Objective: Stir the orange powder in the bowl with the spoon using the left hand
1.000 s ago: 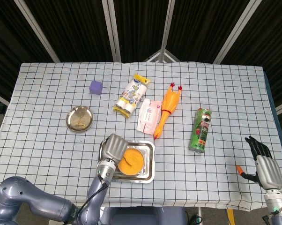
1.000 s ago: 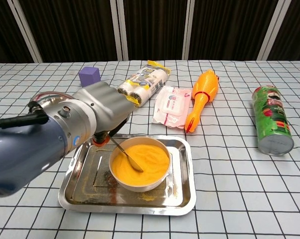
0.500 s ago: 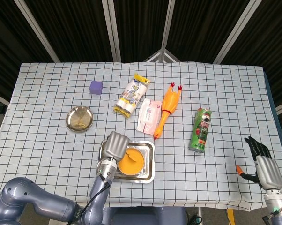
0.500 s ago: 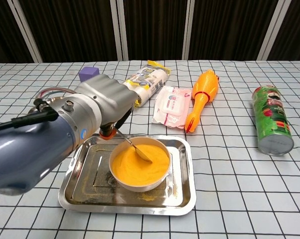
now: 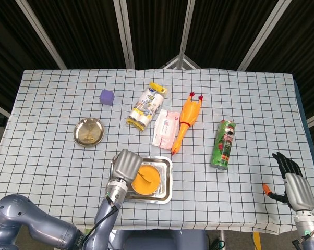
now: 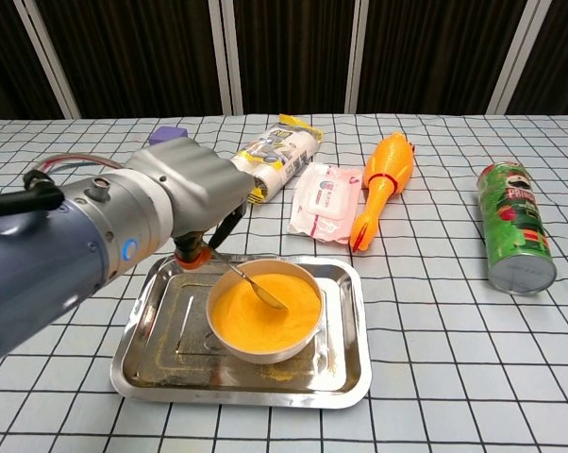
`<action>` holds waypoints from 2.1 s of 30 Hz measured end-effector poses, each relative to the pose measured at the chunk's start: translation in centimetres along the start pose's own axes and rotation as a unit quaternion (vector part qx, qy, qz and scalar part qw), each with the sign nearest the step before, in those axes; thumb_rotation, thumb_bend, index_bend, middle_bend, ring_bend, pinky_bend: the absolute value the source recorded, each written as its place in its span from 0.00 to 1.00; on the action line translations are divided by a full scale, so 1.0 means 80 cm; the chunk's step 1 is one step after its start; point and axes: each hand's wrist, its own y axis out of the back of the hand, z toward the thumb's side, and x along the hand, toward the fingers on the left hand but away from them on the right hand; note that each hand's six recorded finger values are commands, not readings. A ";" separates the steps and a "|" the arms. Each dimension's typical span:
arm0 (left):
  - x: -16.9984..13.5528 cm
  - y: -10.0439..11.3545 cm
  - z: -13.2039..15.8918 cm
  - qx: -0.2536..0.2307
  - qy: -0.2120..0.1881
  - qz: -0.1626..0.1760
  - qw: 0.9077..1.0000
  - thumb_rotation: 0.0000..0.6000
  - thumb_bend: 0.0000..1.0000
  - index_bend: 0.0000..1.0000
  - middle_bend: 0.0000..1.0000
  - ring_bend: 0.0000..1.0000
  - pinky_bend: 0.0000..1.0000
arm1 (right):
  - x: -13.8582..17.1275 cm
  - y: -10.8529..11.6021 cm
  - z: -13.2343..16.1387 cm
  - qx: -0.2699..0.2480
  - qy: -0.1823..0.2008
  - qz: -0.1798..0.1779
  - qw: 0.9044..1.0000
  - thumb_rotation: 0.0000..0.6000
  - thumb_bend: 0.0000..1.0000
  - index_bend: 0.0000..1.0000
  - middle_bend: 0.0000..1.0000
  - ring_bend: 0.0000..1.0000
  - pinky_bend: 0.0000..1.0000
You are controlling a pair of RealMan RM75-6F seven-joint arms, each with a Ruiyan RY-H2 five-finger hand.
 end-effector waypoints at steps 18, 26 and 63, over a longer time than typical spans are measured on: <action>-0.018 -0.022 -0.013 0.004 0.002 -0.065 0.998 1.00 0.80 0.81 1.00 1.00 0.99 | 0.000 -0.001 0.000 -0.003 -0.004 0.001 1.000 1.00 0.37 0.00 0.00 0.00 0.00; -0.003 -0.020 0.000 0.001 0.010 -0.070 0.998 1.00 0.80 0.81 1.00 1.00 0.99 | -0.001 0.000 -0.001 -0.006 -0.005 0.001 1.000 1.00 0.37 0.00 0.00 0.00 0.00; 0.014 0.012 -0.013 -0.019 0.036 -0.021 0.999 1.00 0.80 0.81 1.00 1.00 0.99 | -0.001 0.000 0.000 -0.008 -0.004 0.003 1.000 1.00 0.37 0.00 0.00 0.00 0.00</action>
